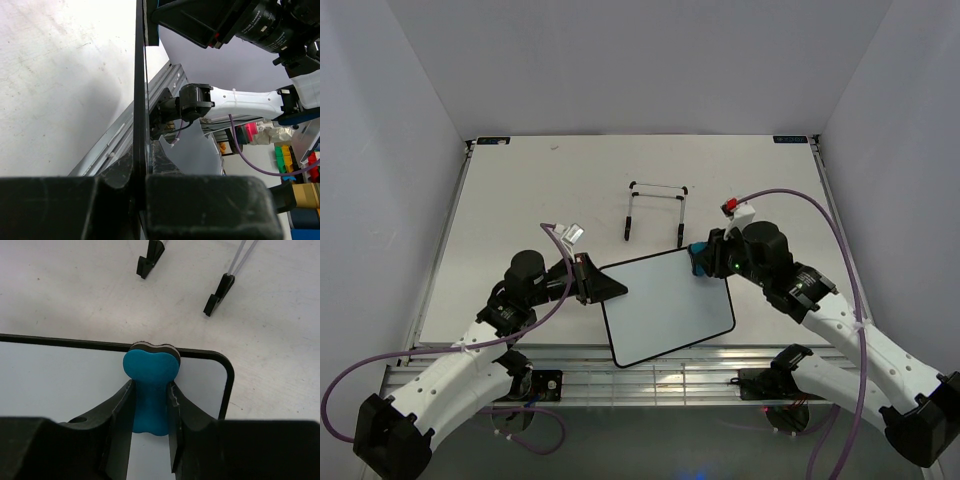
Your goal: Erase the whiteboard
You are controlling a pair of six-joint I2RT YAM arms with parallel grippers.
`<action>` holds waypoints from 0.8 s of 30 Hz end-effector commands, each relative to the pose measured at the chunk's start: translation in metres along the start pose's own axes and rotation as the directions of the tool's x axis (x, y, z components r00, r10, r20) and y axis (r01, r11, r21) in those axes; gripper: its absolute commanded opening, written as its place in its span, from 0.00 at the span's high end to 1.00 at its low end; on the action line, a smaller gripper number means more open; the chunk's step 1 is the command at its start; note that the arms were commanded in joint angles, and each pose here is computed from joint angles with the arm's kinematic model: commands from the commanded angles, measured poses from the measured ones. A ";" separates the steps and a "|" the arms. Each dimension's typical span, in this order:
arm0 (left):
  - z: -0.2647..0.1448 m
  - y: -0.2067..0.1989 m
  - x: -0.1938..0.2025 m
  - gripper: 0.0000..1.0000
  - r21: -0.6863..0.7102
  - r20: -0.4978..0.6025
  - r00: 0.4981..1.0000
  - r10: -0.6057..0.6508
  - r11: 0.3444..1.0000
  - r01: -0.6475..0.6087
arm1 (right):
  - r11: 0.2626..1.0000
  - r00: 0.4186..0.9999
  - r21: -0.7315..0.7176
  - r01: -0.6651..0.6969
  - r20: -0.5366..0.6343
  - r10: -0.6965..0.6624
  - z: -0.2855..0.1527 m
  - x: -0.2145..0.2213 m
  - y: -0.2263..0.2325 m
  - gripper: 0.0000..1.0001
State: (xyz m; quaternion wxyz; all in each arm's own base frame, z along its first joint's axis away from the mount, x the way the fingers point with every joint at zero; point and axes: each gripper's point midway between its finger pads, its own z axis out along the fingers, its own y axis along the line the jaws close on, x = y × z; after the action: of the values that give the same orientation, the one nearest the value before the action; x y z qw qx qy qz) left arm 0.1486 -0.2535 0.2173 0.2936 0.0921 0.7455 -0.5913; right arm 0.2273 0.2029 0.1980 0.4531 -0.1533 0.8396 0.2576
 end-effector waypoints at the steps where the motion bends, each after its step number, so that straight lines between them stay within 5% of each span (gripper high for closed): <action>1: -0.025 -0.099 -0.008 1.00 0.366 0.028 0.971 0.237 0.902 -0.230 | 0.979 0.999 0.203 0.032 -0.039 -0.025 0.006 0.010 -0.046 0.75; 6: -0.026 -0.098 -0.012 1.00 0.337 0.052 0.968 0.245 0.908 -0.248 | 0.939 0.996 0.342 -0.020 -0.079 0.049 -0.006 0.029 -0.097 0.75; 15: -0.016 -0.084 -0.017 1.00 0.284 0.050 0.978 0.204 0.936 -0.210 | 0.994 0.996 0.094 -0.062 -0.060 0.068 0.000 0.027 -0.055 0.75; 18: -0.008 -0.062 -0.023 1.00 0.166 0.052 0.986 0.159 0.972 -0.166 | 0.932 0.996 0.358 -0.054 -0.044 0.074 -0.011 0.023 -0.102 0.75; 24: -0.018 -0.028 -0.050 1.00 -0.152 0.113 0.966 0.231 0.965 -0.213 | 0.834 0.984 0.543 -0.104 -0.065 0.165 -0.022 0.036 -0.154 0.75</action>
State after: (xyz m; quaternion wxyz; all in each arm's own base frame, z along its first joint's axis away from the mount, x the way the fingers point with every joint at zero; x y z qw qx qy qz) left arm 0.1487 -0.2514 0.2412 0.3259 0.1289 0.7501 -0.5609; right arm 0.2595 0.0880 0.1275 0.4071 -0.0224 0.9103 0.0715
